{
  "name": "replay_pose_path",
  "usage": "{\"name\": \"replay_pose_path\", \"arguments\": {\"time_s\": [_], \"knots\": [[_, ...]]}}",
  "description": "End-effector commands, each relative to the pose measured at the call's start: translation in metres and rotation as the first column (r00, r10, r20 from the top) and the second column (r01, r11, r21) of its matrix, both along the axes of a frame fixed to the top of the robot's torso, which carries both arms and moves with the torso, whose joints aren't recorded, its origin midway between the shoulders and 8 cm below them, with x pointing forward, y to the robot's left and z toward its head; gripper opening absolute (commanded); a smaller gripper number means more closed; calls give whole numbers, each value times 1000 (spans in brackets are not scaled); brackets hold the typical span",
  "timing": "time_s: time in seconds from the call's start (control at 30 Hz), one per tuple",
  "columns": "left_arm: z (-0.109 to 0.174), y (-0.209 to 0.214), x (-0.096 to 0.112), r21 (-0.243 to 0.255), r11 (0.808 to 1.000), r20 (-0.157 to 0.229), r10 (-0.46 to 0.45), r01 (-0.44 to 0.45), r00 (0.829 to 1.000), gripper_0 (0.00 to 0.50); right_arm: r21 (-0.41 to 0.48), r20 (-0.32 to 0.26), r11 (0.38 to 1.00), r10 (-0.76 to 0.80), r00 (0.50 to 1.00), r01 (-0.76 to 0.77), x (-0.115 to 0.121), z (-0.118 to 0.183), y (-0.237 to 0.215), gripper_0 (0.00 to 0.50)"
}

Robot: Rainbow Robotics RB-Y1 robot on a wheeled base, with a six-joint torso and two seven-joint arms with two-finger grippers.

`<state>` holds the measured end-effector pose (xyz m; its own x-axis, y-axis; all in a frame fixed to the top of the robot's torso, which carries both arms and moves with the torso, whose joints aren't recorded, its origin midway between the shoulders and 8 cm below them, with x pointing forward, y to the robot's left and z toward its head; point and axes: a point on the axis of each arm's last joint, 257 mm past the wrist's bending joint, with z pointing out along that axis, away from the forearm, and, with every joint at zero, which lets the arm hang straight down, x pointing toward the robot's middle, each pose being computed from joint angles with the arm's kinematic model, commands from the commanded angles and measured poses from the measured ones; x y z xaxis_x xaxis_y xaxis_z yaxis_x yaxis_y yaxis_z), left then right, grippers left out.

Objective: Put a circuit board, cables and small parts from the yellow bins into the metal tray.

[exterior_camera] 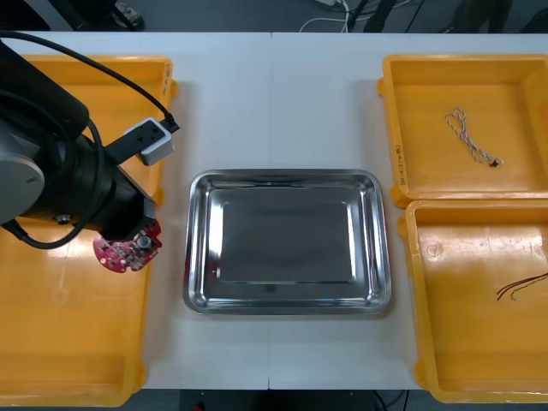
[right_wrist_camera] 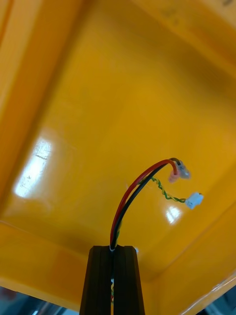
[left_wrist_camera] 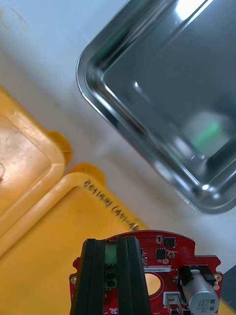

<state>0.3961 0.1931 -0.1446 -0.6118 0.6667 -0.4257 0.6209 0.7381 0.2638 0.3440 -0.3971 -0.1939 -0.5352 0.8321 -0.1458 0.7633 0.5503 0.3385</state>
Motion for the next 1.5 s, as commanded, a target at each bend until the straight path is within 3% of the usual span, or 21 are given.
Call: {"name": "replay_pose_path", "arguments": {"time_s": [0.03,0.3,0.57,0.77,0.93,1.17,1.23,1.37,1.5], "knots": [[13,-40,1,3,998,54,-62,62,997,0,-156,62,979,144,988,-133,7,42,-17,0],[-4,-84,1,-49,999,8,2,-1,1000,0,-334,6,836,463,886,-435,14,59,-4,0],[-23,-111,4,-57,995,-31,80,-81,996,0,-380,-22,685,665,746,-622,18,77,16,0],[-47,-112,1,-21,990,-51,139,-140,989,0,-402,-50,546,788,613,-735,21,86,39,0],[-67,-106,0,14,980,-67,201,-201,977,0,-447,-93,393,873,479,-803,31,91,59,0],[-84,-114,13,-5,974,-48,225,-225,973,0,-475,-160,200,938,307,-857,38,89,82,0],[-89,-120,16,-37,973,-47,226,-228,973,0,-477,-180,141,950,253,-867,40,86,92,0],[-95,-126,19,-83,971,-39,222,-224,974,0,-477,-197,77,961,192,-875,43,83,109,0],[-101,-130,19,-99,972,-35,213,-215,976,0,-472,-212,26,967,142,-881,45,80,125,0]]}}
